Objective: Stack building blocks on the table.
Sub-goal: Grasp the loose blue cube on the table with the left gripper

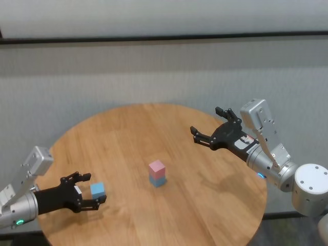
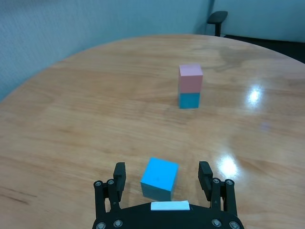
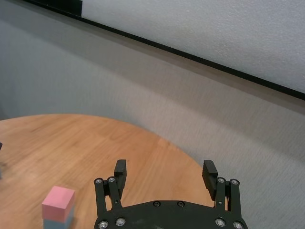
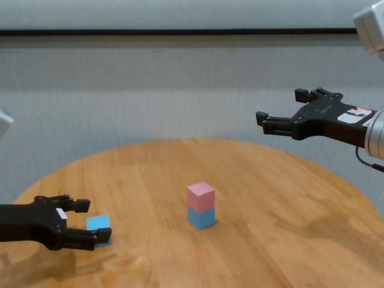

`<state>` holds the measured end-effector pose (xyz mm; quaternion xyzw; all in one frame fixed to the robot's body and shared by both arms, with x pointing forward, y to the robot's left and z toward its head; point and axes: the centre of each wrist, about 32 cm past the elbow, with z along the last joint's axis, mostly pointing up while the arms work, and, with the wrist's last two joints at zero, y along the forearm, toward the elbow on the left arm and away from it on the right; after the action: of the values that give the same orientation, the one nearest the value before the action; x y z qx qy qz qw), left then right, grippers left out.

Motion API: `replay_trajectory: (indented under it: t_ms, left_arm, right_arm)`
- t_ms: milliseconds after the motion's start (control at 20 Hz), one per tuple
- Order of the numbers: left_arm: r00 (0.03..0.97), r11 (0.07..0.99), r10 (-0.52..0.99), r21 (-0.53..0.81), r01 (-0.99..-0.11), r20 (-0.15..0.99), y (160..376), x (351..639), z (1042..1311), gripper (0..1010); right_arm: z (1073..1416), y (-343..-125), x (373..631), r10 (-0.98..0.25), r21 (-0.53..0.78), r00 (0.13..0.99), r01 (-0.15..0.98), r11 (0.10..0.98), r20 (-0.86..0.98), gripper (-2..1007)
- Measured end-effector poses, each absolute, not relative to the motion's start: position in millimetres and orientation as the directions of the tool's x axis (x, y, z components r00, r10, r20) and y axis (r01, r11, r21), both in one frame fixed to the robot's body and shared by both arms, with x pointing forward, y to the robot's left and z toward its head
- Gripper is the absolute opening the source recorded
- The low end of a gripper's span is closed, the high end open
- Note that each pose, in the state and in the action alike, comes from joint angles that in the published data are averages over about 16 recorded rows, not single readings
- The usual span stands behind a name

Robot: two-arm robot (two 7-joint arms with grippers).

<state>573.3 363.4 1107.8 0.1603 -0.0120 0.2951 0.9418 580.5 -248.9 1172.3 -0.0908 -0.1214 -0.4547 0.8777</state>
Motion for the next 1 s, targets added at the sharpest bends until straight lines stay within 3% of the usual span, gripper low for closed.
replay_trajectory:
  t_ms: [1000]
  left_arm:
    - [0.844, 0.787, 0.527, 0.318, -0.529, 0.1, 355.6, 581.1, 1098.7, 962]
  right_arm:
    - [1172.4, -248.6, 580.7, -0.776, -0.049, 0.557, 0.82, 0.57, 0.295, 1005]
